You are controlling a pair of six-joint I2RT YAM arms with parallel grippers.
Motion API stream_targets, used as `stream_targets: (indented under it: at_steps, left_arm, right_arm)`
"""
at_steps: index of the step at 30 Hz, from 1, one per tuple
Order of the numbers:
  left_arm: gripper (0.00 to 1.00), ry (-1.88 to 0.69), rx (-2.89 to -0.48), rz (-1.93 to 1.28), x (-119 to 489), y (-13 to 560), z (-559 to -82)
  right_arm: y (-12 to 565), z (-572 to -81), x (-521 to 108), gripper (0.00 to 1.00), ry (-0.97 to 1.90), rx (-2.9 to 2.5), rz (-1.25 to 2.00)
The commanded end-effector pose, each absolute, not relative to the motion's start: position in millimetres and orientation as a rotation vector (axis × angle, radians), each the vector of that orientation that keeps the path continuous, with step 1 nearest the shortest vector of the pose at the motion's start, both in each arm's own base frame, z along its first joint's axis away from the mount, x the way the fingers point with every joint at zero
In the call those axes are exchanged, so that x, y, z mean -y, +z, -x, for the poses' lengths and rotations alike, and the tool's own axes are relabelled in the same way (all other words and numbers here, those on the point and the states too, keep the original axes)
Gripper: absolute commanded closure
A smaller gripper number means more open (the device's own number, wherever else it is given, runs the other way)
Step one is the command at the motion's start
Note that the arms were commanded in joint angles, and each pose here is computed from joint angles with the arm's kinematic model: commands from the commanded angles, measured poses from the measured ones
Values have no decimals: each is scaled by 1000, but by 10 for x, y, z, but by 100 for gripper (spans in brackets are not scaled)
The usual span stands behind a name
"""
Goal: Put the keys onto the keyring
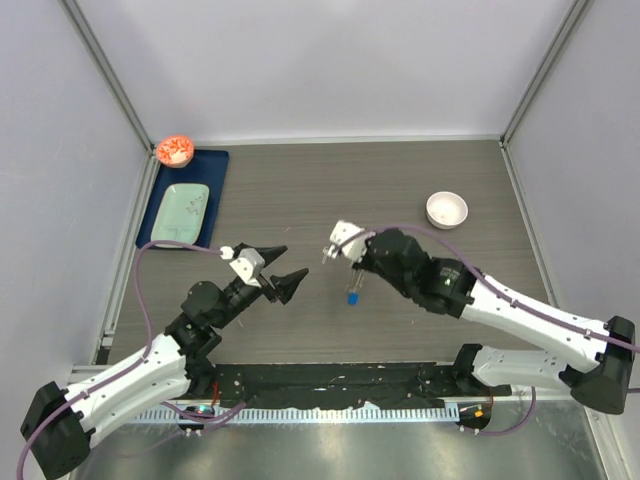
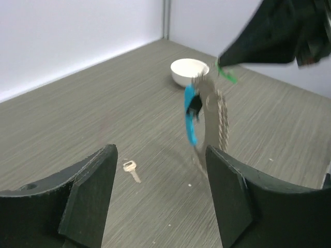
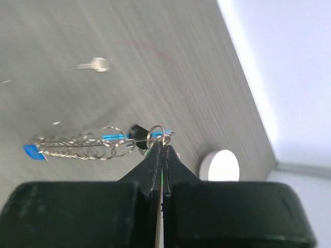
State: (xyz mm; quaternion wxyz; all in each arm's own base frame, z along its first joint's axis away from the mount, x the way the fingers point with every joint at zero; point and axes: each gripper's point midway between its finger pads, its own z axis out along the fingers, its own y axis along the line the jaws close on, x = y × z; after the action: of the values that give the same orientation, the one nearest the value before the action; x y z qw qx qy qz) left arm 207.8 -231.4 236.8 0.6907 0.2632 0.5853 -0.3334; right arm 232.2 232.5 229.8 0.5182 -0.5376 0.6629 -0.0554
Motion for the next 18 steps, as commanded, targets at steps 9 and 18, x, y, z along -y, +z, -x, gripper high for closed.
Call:
stream_targets:
  at_steps: [9, 18]
  left_arm:
    - [0, -418, -1507, -279, 1742, 1979, -2541]
    - [0, -350, -1590, -292, 1675, 1747, -2564]
  right_arm:
    - [2633, -3688, -1748, 99, -195, -1827, 496]
    - [1387, -3206, -1585, 99, -62, -2161, 484]
